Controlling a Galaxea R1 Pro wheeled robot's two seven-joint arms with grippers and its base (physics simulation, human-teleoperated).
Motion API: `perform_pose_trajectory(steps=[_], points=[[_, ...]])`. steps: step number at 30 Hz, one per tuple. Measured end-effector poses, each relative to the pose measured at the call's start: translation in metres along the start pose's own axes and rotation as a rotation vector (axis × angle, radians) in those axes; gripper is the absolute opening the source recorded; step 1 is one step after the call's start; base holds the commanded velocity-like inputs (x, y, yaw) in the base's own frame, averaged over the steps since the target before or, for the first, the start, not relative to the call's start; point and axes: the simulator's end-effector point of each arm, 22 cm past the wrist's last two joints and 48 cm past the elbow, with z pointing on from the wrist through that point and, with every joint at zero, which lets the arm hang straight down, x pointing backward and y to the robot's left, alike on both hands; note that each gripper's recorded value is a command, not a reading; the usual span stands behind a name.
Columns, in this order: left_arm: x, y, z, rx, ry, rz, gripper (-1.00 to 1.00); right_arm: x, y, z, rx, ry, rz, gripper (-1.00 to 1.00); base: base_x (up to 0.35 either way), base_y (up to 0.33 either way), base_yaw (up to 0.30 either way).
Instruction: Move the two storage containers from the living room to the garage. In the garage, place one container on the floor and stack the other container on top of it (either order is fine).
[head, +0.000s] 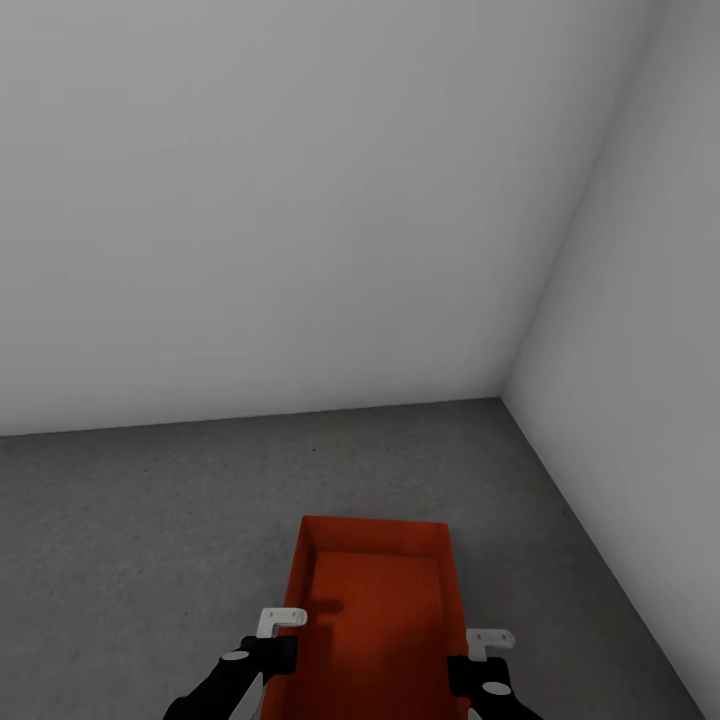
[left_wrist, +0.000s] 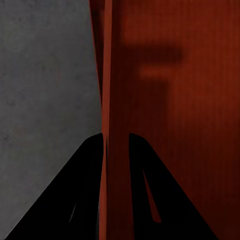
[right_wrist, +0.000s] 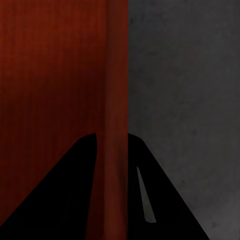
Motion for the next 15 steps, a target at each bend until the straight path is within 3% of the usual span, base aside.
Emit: perform_pose_trajectory(steps=[15], points=[[0.005, 0.001, 0.012, 0.0, -0.002, 0.0, -1.0, 0.005, 0.001, 0.012, 0.0, -0.002, 0.001, -1.0, 0.0, 0.0, 0.0]])
